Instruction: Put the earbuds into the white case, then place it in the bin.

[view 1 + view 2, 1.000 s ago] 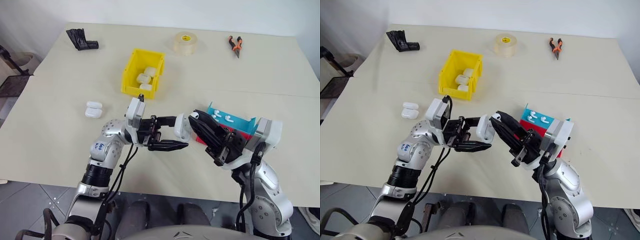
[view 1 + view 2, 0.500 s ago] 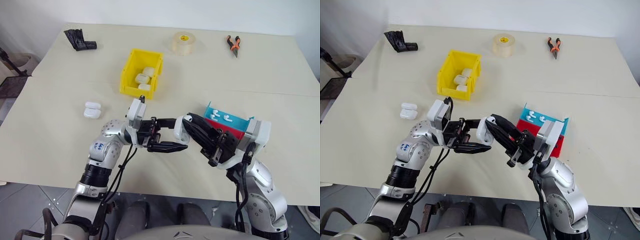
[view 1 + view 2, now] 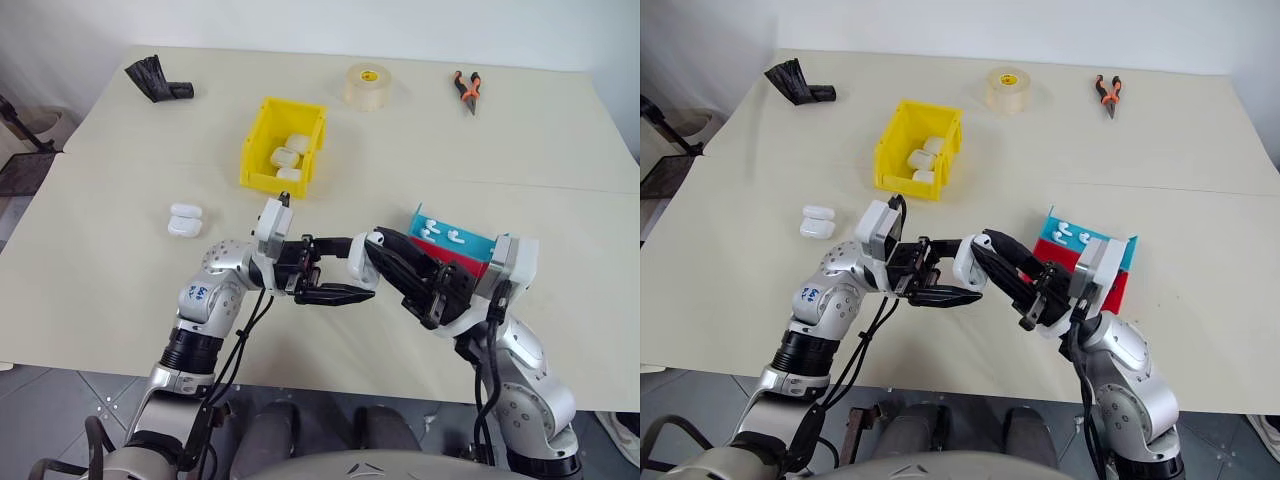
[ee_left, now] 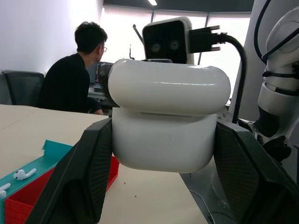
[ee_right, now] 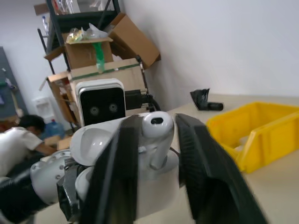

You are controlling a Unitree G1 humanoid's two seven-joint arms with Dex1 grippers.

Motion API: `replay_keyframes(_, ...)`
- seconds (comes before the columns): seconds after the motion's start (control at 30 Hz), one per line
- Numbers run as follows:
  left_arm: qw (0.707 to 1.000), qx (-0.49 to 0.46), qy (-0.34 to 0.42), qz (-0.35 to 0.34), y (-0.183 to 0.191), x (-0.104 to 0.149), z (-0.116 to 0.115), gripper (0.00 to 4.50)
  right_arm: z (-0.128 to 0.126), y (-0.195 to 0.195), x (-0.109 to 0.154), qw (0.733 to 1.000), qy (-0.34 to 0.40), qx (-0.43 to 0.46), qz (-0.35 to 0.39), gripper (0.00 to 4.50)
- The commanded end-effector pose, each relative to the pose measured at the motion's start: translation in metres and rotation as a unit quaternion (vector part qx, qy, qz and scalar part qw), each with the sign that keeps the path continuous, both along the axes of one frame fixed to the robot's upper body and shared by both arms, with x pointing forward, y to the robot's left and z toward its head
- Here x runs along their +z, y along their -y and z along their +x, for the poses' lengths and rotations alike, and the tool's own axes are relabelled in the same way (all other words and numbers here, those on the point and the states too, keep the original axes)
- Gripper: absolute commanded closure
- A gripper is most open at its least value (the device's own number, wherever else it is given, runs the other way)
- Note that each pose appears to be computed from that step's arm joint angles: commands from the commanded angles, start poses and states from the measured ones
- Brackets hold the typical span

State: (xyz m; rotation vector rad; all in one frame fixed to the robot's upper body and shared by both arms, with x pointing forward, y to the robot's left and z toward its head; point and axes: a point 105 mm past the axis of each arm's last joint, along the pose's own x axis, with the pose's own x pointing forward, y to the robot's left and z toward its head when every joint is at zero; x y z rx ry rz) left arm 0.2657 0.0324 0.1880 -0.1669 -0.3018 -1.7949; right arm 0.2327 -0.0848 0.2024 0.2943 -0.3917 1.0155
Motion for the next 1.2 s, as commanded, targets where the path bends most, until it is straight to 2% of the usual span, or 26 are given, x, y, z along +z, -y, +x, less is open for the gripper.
replay_keyframes(0.03,0.999,-0.013,0.037,-0.028,0.005,0.016,-0.006,1.69,-0.001,-0.003,-0.003,1.0,-0.003,0.012,-0.015,2.02)
replay_keyframes(0.23,0.999,-0.01,0.037,-0.031,0.004,0.016,-0.005,1.69,-0.001,0.004,0.007,1.0,0.012,0.013,-0.019,0.02)
replay_keyframes(0.5,0.999,-0.005,0.034,-0.036,0.005,0.013,-0.005,1.69,0.001,0.012,0.011,0.999,0.02,0.005,-0.025,0.02)
replay_keyframes(0.63,0.999,0.007,0.034,-0.028,0.002,0.009,-0.003,1.69,0.004,0.03,0.019,0.999,0.037,-0.026,-0.03,0.02)
replay_keyframes(0.83,0.999,0.028,0.036,-0.008,-0.006,-0.001,0.001,1.69,-0.003,0.084,0.018,0.986,0.049,-0.09,-0.13,0.02)
replay_keyframes(1.03,0.998,0.044,0.045,0.003,-0.013,-0.007,0.002,1.69,-0.027,0.142,-0.02,0.95,0.01,-0.122,-0.288,0.02)
replay_keyframes(1.2,0.997,0.051,0.055,0.011,-0.015,-0.014,0.003,1.69,-0.031,0.161,-0.023,0.935,-0.004,-0.133,-0.33,0.02)
